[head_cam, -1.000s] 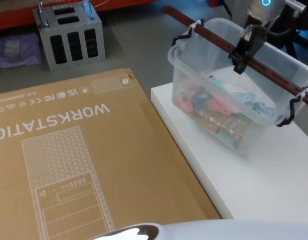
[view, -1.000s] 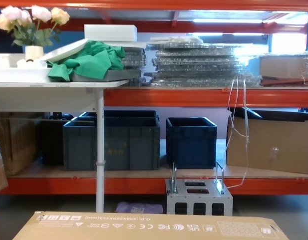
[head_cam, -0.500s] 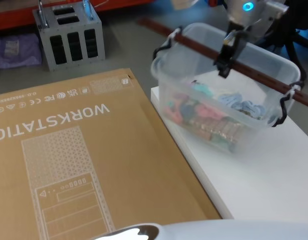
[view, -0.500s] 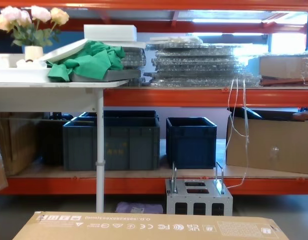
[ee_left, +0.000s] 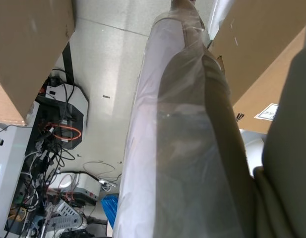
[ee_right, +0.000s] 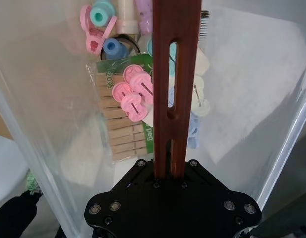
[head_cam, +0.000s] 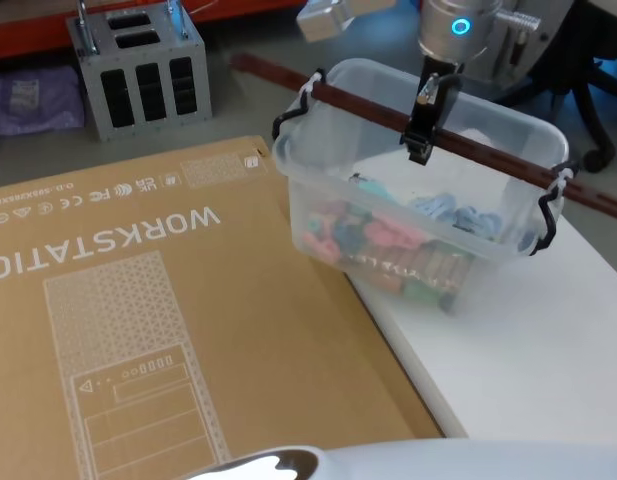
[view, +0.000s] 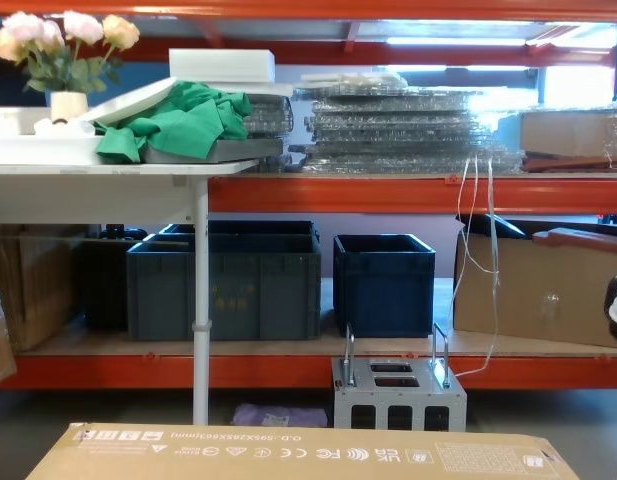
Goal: Use one hand to grasp the basket and place it at the designated location.
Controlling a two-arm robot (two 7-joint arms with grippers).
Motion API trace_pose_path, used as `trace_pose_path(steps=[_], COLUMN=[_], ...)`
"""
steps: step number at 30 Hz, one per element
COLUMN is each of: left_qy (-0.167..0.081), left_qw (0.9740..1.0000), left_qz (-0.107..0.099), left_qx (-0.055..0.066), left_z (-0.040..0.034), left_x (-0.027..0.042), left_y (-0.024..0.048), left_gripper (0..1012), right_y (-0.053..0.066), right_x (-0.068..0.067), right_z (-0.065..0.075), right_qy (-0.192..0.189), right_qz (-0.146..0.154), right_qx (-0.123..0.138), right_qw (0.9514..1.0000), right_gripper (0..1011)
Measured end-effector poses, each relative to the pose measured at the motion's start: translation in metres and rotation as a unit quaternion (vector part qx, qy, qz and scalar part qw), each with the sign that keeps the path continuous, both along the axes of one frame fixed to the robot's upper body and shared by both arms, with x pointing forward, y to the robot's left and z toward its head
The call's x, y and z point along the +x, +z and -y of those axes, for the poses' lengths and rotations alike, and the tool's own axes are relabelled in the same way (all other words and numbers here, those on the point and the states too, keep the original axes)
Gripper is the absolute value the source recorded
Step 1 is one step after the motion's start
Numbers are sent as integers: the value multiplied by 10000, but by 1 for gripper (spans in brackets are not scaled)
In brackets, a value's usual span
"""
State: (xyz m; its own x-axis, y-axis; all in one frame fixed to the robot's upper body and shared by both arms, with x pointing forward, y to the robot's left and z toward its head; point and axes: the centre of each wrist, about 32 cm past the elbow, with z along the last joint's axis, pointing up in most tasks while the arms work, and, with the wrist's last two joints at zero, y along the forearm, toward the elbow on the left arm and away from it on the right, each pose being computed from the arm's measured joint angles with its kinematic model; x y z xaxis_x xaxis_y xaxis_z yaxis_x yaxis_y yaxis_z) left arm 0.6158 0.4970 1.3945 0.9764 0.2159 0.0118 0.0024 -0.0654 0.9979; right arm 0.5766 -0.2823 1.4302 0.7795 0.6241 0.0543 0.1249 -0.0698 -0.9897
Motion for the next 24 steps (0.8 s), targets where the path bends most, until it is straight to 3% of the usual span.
trace_pose_path(steps=[9,11,24], left_qy=[0,-2,-1], left_qw=[10000,10000,10000], left_qz=[0,0,0], left_qx=[0,-1,-1], left_z=[0,2,1], left_x=[0,0,0], left_y=[0,0,0], left_gripper=[0,0,0], right_y=[-43,-68,-139], right_x=[-14,-28,-60], right_z=[-214,-386,-748], right_qy=[407,749,1618], right_qz=[12,28,45], right_qx=[-98,-138,-182], right_qw=[9991,9971,9866], right_gripper=[0,0,0])
